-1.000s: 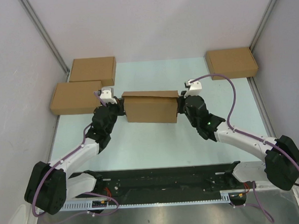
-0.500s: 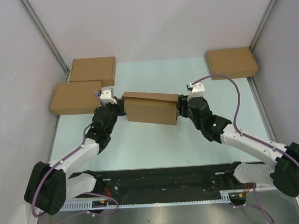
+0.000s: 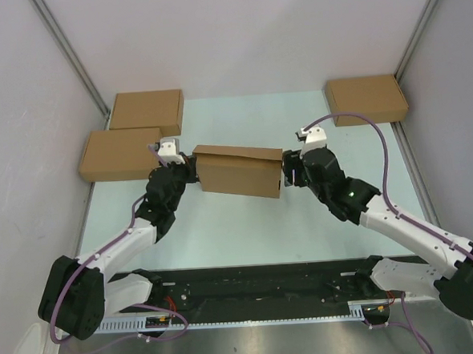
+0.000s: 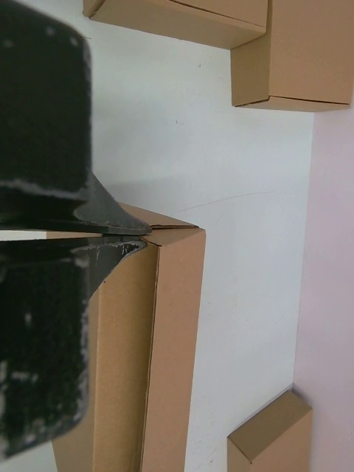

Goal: Fold the paper box

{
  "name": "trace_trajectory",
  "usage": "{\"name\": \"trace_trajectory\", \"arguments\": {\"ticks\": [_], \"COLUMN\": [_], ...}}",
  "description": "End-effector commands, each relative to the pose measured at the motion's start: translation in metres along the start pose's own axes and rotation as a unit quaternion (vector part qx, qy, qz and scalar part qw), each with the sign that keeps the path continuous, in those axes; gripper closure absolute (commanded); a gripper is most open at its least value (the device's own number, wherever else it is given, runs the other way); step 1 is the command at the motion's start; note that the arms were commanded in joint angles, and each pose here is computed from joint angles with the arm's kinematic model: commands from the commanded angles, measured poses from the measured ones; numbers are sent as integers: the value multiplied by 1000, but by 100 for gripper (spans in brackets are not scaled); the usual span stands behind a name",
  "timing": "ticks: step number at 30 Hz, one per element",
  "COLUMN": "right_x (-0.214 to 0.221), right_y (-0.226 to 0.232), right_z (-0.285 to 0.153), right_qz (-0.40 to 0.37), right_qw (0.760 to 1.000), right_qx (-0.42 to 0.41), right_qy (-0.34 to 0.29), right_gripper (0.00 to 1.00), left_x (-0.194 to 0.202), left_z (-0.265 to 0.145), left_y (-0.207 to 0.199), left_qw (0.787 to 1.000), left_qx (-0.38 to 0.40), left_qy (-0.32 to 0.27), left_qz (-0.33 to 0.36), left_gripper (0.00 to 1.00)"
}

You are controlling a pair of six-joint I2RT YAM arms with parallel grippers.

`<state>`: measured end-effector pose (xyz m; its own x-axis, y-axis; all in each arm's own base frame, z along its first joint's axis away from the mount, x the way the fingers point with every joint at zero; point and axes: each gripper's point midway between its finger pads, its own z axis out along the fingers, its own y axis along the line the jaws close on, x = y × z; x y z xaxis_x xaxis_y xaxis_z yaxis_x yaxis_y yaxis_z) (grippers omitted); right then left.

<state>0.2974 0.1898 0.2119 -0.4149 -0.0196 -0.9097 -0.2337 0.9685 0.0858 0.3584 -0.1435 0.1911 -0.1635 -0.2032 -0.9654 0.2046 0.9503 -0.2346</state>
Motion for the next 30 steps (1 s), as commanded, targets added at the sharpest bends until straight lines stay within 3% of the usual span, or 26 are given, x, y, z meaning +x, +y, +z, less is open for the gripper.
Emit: {"name": "trace_trajectory", "arguments": {"ticks": [1,5,10,18,23,30], "right_x": [-60,-80,-71,-63,-57,-52], "right_y": [9,9,6,-7,4,7], "right_z": [-28,-32,-6,3,11,18], "right_qz": [16,55,200,339,367,355], "right_qw": [997,994,972,924,905,913], "right_qx": [-27,-35,-121,-177,-208,-196], "right_qy": [-66,-87,-14,29,56,53], "right_gripper": [32,31,28,20,18,18], "left_x": [80,75,68,63,60,43], "left_z": [-21,-21,-23,-25,-25,-30], "left_y": [20,21,22,22,22,22], "left_qw": [988,989,990,991,990,992], "left_qx": [-34,-38,-41,-42,-43,-46], "left_qy": [147,143,136,128,128,113], "left_qz": [20,21,22,23,27,33], "left_gripper": [100,100,97,79,65,47]}}
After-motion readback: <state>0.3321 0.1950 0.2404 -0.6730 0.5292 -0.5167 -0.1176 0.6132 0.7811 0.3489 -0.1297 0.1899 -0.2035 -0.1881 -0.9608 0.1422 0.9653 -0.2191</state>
